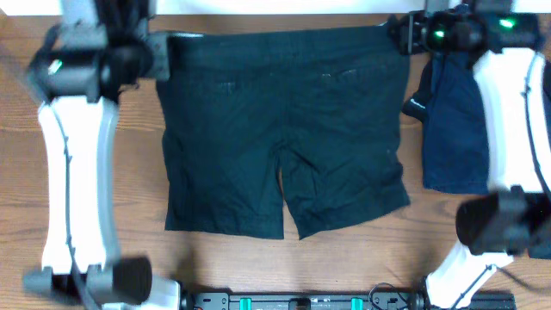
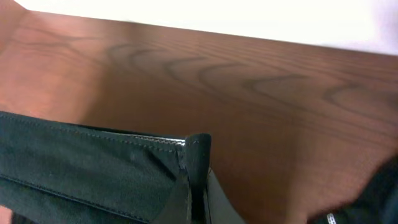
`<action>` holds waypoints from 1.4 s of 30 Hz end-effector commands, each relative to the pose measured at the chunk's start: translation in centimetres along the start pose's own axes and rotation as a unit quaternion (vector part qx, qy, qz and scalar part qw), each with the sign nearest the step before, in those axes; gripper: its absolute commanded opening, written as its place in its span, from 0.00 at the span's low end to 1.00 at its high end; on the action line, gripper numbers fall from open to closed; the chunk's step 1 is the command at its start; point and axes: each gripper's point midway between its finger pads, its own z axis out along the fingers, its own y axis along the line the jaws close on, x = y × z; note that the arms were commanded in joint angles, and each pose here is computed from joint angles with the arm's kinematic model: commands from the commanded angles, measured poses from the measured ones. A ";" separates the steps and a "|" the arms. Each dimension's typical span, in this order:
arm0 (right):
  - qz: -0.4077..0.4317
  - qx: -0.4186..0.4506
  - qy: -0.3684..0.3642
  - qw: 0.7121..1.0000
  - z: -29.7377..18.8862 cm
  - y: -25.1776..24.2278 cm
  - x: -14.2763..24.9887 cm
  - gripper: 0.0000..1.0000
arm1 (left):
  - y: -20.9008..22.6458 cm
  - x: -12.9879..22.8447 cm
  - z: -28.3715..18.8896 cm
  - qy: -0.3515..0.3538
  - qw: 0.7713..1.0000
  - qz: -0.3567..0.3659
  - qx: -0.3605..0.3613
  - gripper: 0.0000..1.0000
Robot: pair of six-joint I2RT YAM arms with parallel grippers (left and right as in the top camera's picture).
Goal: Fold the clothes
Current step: 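Lift the shorts by the waistband and lay them flat toward the front, then release the waistband and move the right gripper over the shorts' middle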
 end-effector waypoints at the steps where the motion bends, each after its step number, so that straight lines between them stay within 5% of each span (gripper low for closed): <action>1: 0.043 0.162 0.027 0.985 3.4 -10.7 2.1 0.01 | 9.1 0.5 4.4 0.033 0.984 -0.018 -0.173 0.06; 13: -0.008 0.141 -0.047 0.989 19.7 -14.3 2.5 0.07 | 11.9 1.4 24.0 0.014 0.988 -0.019 -0.155 0.08; 14: -0.014 0.141 -0.056 0.988 20.4 -14.1 2.4 0.20 | 12.1 1.5 25.1 0.009 0.988 -0.019 -0.155 0.32; 15: -0.022 0.143 -0.067 0.987 21.0 -13.9 2.0 0.37 | 12.3 1.7 26.0 0.005 0.988 -0.019 -0.156 0.66; 17: -0.030 0.154 -0.082 0.984 21.4 -13.7 1.3 0.58 | 12.5 1.9 27.1 0.001 0.988 -0.019 -0.156 0.96; 18: -0.034 0.162 -0.088 0.982 21.4 -13.5 1.0 0.80 | 12.5 2.0 27.4 0.000 0.988 -0.019 -0.156 0.98; 20: -0.040 0.176 -0.102 0.978 21.1 -13.1 0.0 0.99 | 12.6 1.8 27.2 -0.002 0.987 -0.020 -0.157 0.98; 30: -0.053 0.157 -0.071 0.984 12.3 -5.0 -2.8 0.99 | 10.0 -3.6 15.3 -0.063 0.984 -0.109 -0.128 0.98; 36: -0.042 0.077 0.027 0.996 9.4 2.6 1.4 0.99 | 7.2 0.3 6.7 0.021 0.988 -0.115 -0.106 0.98; 42: -0.029 -0.002 0.164 0.986 10.9 8.6 8.9 0.99 | 6.2 5.1 3.9 0.114 0.976 -0.148 -0.110 0.98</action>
